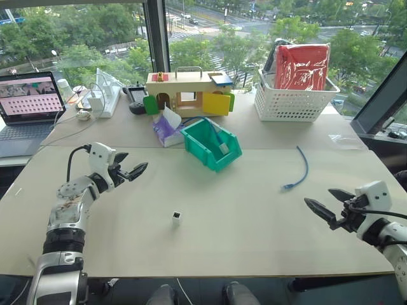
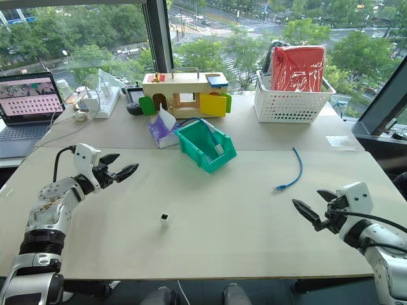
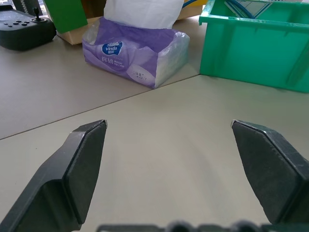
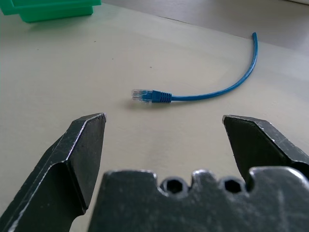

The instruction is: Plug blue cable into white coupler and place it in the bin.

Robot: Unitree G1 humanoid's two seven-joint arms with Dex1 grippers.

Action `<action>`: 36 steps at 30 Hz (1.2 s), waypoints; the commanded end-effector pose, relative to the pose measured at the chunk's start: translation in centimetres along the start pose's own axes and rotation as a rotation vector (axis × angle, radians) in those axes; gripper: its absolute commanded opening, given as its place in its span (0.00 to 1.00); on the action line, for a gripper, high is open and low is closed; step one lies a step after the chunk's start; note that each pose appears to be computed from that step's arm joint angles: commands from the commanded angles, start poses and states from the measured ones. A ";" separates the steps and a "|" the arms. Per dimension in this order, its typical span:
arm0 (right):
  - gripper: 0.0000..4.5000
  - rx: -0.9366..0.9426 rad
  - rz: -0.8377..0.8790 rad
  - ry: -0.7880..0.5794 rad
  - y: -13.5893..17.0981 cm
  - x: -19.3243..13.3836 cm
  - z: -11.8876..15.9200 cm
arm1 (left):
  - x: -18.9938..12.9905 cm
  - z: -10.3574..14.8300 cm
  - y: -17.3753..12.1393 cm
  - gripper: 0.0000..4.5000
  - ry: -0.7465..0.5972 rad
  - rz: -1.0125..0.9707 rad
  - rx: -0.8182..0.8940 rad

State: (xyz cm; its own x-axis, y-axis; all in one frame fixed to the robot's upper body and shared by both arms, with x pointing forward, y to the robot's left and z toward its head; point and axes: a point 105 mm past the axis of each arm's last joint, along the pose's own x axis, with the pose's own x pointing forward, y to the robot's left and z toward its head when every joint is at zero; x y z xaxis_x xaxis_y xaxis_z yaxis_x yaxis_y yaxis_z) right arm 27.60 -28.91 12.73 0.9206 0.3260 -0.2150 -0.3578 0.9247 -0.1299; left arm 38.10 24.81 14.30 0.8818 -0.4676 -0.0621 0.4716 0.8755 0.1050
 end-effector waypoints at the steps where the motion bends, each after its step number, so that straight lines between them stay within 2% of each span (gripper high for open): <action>1: 1.00 -0.088 -0.002 -0.024 -0.9 0.1 1.4 | 0.0 2.6 0.0 0.99 -0.065 -0.039 0.028; 4: 1.00 -0.308 0.090 0.093 -1.7 1.9 1.1 | -0.7 4.3 -2.1 0.99 -0.103 -0.221 0.045; 8: 1.00 -0.339 0.154 0.103 -3.1 3.6 1.8 | -1.4 4.3 -3.5 0.99 -0.081 -0.295 0.054; 12: 1.00 -0.382 0.205 0.139 -3.9 4.9 1.4 | -1.8 4.3 -3.9 0.99 -0.078 -0.290 0.058; 18: 1.00 -0.432 0.334 0.195 -3.2 7.1 1.1 | -2.9 3.5 -4.4 0.99 -0.055 -0.268 0.058; 29: 1.00 -0.403 0.414 0.230 -1.8 10.4 0.7 | -4.1 2.7 -4.8 0.99 -0.045 -0.218 0.056; 32: 1.00 -0.401 0.413 0.301 -1.8 10.8 -0.4 | -4.3 2.5 -5.0 0.99 -0.036 -0.211 0.065; 36: 0.75 -0.349 0.409 0.368 -2.1 10.7 -1.2 | -4.4 2.7 -4.9 1.00 -0.043 -0.196 0.071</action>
State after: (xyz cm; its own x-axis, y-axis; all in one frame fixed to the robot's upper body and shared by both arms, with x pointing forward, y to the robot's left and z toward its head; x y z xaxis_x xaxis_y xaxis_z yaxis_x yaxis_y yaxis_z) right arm 38.27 -26.72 10.07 0.6141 0.5273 -0.5872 -0.7647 0.5816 -0.2774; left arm 32.12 22.19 15.36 0.7665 -0.6363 -0.0873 0.6420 0.7550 0.1337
